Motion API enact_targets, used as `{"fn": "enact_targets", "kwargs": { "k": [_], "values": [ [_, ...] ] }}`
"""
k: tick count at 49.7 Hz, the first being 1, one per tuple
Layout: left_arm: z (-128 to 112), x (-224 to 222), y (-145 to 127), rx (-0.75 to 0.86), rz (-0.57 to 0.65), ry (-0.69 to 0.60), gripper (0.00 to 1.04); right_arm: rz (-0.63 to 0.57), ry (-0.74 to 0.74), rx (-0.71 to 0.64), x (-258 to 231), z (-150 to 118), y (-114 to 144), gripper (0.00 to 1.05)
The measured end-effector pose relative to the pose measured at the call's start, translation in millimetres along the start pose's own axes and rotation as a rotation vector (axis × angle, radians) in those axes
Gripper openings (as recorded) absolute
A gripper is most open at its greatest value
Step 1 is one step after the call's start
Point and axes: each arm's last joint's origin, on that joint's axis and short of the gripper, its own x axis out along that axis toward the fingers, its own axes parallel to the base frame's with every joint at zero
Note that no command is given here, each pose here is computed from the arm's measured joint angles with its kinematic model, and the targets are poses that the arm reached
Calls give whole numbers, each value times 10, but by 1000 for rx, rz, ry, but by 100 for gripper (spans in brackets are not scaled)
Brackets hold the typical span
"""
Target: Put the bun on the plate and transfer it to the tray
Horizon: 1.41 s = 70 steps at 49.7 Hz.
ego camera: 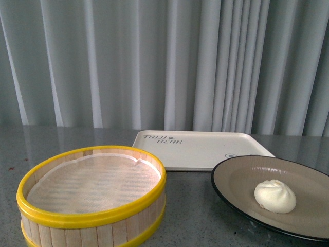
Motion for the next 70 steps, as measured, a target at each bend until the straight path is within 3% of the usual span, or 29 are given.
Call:
{"fn": "enact_targets", "kwargs": {
  "k": [3, 5, 8, 13, 23, 27, 33, 40, 54, 60, 70],
  "values": [
    [0, 0, 0, 0, 0, 0, 98, 14, 45, 26, 4, -8, -1, 96],
    [0, 0, 0, 0, 0, 0, 98, 26, 279, 182, 12, 19, -31, 96],
    [1, -1, 0, 0, -1, -1, 98, -72, 451, 307, 62, 53, -108, 96],
    [0, 0, 0, 0, 0, 0, 98, -175, 495, 292, 185, 145, -194, 96],
    [1, -1, 0, 0, -1, -1, 98, -23, 479, -140, 362, 551, -180, 96],
    [0, 0, 0, 0, 0, 0, 98, 57, 516, -303, 401, 605, -184, 96],
    [1, -1, 0, 0, 0, -1, 98, 234, 587, -665, 508, 622, -218, 96],
    [1, -1, 0, 0, 0, -1, 98, 419, 565, -1043, 660, 673, -211, 96],
    [1, -1, 0, 0, 0, -1, 98, 724, 432, -1332, 1005, 592, 38, 96],
    [1, -1, 0, 0, 0, -1, 98, 770, 374, -1424, 1177, 502, 114, 96],
    [1, -1, 0, 0, 0, -1, 98, 807, 341, -1461, 1337, 380, 243, 96]
  ]
}}
